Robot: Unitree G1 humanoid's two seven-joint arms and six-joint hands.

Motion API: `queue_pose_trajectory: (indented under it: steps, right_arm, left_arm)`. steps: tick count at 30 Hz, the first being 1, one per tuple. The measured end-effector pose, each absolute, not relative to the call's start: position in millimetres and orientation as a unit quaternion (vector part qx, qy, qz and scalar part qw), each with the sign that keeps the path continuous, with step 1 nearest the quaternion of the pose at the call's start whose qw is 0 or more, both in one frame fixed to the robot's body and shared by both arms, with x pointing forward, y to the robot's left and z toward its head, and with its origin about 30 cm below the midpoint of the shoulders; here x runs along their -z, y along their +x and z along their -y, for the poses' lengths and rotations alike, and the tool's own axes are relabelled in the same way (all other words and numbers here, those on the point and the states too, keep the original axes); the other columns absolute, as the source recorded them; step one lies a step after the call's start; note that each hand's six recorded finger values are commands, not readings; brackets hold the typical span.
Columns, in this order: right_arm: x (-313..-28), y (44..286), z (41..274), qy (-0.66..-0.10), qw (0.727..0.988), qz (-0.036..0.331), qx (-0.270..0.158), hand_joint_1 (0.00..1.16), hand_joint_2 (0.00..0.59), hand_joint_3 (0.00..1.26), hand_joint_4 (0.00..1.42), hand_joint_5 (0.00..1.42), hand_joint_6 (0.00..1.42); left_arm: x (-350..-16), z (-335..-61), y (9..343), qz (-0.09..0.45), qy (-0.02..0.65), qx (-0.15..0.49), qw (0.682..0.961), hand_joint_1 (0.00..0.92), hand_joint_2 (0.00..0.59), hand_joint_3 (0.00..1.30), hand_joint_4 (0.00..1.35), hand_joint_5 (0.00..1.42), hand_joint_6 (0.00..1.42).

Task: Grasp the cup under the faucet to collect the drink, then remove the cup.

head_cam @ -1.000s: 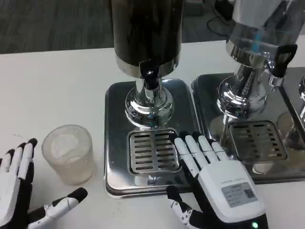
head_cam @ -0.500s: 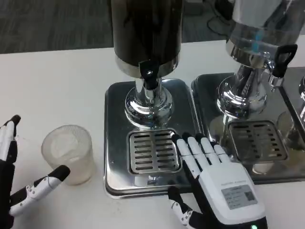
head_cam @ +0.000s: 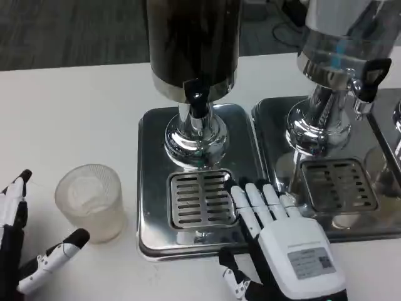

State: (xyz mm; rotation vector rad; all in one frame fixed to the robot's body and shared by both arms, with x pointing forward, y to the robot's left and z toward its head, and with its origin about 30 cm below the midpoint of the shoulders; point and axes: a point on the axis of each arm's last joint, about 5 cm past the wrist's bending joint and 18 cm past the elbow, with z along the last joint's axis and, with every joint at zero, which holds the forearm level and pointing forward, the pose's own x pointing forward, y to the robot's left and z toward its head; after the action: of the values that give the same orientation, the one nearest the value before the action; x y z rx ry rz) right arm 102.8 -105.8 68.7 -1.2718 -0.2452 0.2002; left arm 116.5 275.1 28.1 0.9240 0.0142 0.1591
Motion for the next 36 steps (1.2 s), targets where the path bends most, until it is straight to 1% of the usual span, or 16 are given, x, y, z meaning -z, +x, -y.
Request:
queue_pose_trajectory:
  steps: [4,8,14,15,20,29,31,34,36]
  right_arm:
    - [-69,103,105,-0.592,0.791,0.117,-0.095,0.44,0.464,0.0,0.0,0.0,0.08]
    - [-69,103,105,-0.592,0.791,0.117,-0.095,0.44,0.464,0.0,0.0,0.0,0.08]
    - [-69,102,104,-0.592,0.792,0.115,-0.094,0.44,0.464,0.0,0.0,0.0,0.08]
    - [-69,102,104,-0.591,0.793,0.115,-0.094,0.44,0.462,0.0,0.0,0.0,0.08]
    - [-68,101,103,-0.588,0.796,0.111,-0.094,0.44,0.457,0.0,0.0,0.0,0.08]
    - [-67,98,103,-0.589,0.796,0.104,-0.094,0.44,0.448,0.0,0.0,0.0,0.09]
    - [-67,98,103,-0.589,0.796,0.103,-0.093,0.44,0.446,0.01,0.0,0.0,0.1]
    - [-67,98,103,-0.589,0.796,0.101,-0.092,0.44,0.446,0.01,0.0,0.0,0.11]
    - [-67,98,103,-0.59,0.796,0.1,-0.091,0.45,0.446,0.02,0.0,0.0,0.12]
  left_arm:
    - [-23,-268,123,-0.007,0.437,-0.068,0.897,0.008,0.0,0.0,0.0,0.0,0.0]
    - [-20,-264,129,-0.01,0.43,-0.059,0.901,0.039,0.0,0.0,0.0,0.0,0.0]
    - [-19,-261,141,-0.001,0.418,-0.055,0.907,0.077,0.0,0.0,0.0,0.0,0.0]
    - [-18,-260,142,0.0,0.416,-0.053,0.908,0.094,0.0,0.0,0.0,0.01,0.01]
    - [-14,-257,147,0.0,0.41,-0.035,0.911,0.116,0.0,0.0,0.0,0.05,0.08]
    - [-14,-255,154,0.013,0.399,-0.022,0.916,0.139,0.0,0.0,0.0,0.13,0.12]
    - [-14,-255,156,0.014,0.399,-0.02,0.917,0.153,0.003,0.0,0.0,0.16,0.15]
    - [-16,-254,160,0.022,0.398,-0.021,0.917,0.2,0.026,0.0,0.0,0.22,0.23]
    - [-16,-253,161,0.026,0.397,-0.024,0.917,0.245,0.041,0.01,0.07,0.31,0.34]
